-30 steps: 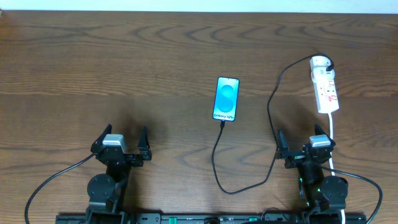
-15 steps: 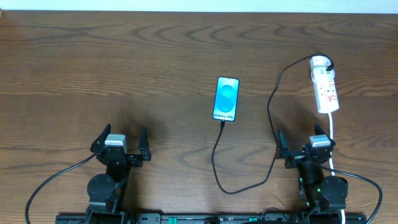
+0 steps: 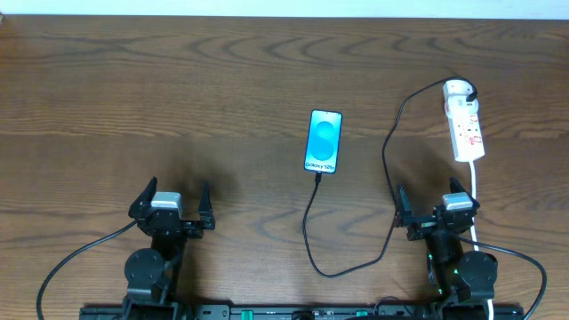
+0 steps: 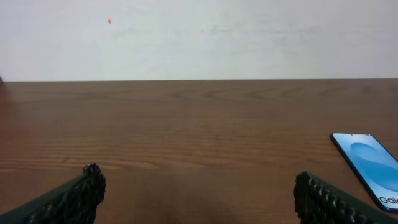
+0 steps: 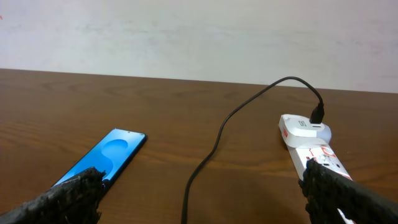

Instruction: Plug charger to phone and switch on socket

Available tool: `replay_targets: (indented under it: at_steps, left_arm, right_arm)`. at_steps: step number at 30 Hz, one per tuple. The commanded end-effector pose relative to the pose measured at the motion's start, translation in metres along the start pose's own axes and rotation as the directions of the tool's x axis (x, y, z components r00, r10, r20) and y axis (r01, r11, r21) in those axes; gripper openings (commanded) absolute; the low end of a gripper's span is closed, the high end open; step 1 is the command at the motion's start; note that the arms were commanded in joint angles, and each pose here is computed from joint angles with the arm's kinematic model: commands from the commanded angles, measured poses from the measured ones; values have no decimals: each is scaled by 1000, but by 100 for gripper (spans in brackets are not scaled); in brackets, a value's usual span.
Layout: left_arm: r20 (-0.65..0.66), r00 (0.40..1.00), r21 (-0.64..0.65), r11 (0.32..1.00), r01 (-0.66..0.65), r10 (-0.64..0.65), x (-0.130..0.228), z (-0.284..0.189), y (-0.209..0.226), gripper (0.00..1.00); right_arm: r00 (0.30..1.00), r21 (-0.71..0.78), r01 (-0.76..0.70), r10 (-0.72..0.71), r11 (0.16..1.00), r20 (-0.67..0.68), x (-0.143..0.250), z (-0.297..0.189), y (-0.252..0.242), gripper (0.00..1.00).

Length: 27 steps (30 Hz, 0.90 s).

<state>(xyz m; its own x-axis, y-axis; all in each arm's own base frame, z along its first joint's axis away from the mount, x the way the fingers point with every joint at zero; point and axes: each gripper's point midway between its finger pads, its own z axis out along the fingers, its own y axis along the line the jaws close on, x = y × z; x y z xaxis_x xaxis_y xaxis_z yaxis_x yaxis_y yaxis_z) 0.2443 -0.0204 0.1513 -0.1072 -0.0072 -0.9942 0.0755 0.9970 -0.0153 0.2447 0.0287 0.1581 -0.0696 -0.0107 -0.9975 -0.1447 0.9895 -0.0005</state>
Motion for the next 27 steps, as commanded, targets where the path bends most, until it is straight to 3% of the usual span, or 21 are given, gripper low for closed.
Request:
replay_targets:
  at_steps: [1, 5, 27]
  left_arm:
    - [-53, 999, -56, 998, -6, 3, 16, 0, 10, 98]
    - [-49, 997, -58, 997, 49, -52, 16, 0, 10, 98]
    - [-46, 997, -51, 997, 52, -54, 15, 0, 9, 98]
  right_arm:
    - [1000, 1, -13, 13, 1000, 0, 1, 0, 0, 99]
    - [1000, 1, -13, 13, 1000, 0, 1, 0, 0, 99]
    - [1000, 0, -13, 13, 1000, 0, 1, 0, 1, 99]
